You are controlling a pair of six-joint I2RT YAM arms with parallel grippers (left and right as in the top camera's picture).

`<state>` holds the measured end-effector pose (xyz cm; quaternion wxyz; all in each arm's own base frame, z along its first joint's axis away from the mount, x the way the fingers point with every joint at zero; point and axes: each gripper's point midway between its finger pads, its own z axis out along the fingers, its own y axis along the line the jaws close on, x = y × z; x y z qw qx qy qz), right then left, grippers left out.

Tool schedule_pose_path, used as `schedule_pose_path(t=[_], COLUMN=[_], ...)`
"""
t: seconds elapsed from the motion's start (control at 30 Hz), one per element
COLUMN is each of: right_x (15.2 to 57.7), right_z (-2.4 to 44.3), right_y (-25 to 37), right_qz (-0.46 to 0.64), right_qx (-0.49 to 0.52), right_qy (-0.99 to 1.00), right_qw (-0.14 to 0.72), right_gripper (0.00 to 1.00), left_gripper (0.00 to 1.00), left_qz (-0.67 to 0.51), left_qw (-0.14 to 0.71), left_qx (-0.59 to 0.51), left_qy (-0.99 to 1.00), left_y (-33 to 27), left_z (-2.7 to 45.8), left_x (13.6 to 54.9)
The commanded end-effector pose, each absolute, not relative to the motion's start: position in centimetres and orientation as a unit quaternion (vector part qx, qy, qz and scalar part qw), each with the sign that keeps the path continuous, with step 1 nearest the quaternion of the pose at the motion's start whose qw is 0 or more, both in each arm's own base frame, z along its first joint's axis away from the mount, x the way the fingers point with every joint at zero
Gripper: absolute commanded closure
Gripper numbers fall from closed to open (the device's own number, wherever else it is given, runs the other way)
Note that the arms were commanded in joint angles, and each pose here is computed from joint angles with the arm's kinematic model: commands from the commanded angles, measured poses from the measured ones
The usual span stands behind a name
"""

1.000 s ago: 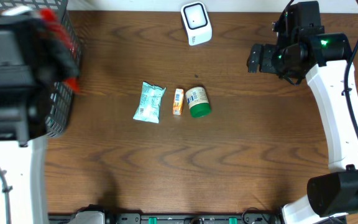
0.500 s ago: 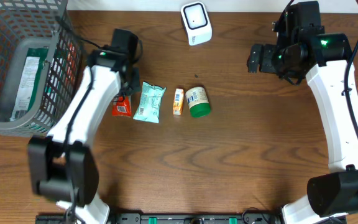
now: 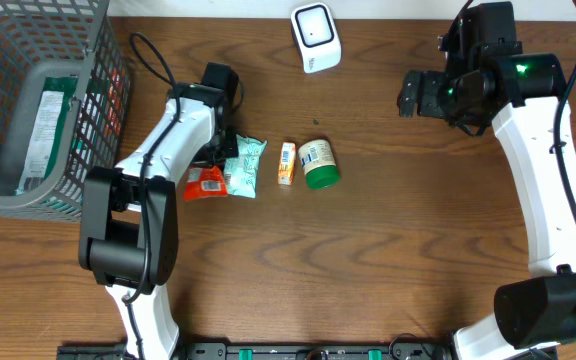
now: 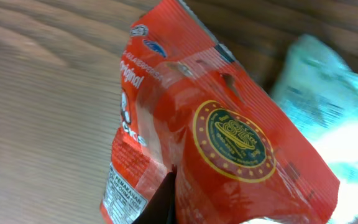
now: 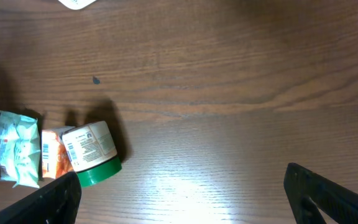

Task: Scan the item barcode
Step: 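Carry the red snack bag to the table left of the green packet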

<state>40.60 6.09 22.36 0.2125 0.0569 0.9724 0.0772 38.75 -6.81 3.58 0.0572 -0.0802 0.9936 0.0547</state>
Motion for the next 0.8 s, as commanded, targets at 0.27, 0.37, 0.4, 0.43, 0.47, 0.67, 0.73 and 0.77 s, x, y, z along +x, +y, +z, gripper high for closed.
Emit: schedule_pose_path(t=[0.27,0.37,0.4,0.43,0.47,0.67,0.73,0.77], right_x=[40.9,40.9,40.9,40.9,40.9,40.9,40.9,40.9], right_z=[22.8,22.8,22.8,22.8,22.8,22.8,22.8,22.8], right_y=[6.3,6.3,6.3,6.3,6.3,6.3,6.3,6.3], right_qz=[0.079,0.079,0.079,0.079,0.079,0.079,0.079,0.079], right_qx=[0.05,0.051,0.051,0.051,0.051,0.051,0.051,0.051], right_qy=[0.971,0.971,0.971,0.971,0.971,0.971,0.971,0.971], right_qw=[0.218,0.218,0.218,0.218,0.218,0.218,0.218,0.218], right_gripper=[0.01,0.01,0.01,0.01,0.01,0.01,0.01,0.01], left_gripper=[0.92,0.93,0.92,0.92,0.92,0.87,0.63,0.5], left_qz=[0.019,0.074,0.091,0.11,0.122,0.124,0.111,0.112], left_qw=[0.06,0.095,0.107,0.118,0.127,0.11,0.104,0.104], left_qx=[-0.042,-0.048,-0.05,-0.052,-0.054,-0.048,-0.047,-0.046], left_qy=[0.997,0.992,0.989,0.985,0.983,0.985,0.987,0.987], left_y=[-9.0,-7.0,-6.4,-5.7,-5.2,-5.2,-5.6,-5.6], left_z=[3.8,5.4,6.0,6.5,6.9,6.1,5.7,5.7], left_x=[38.9,39.7,39.9,40.2,40.4,39.4,39.2,39.2])
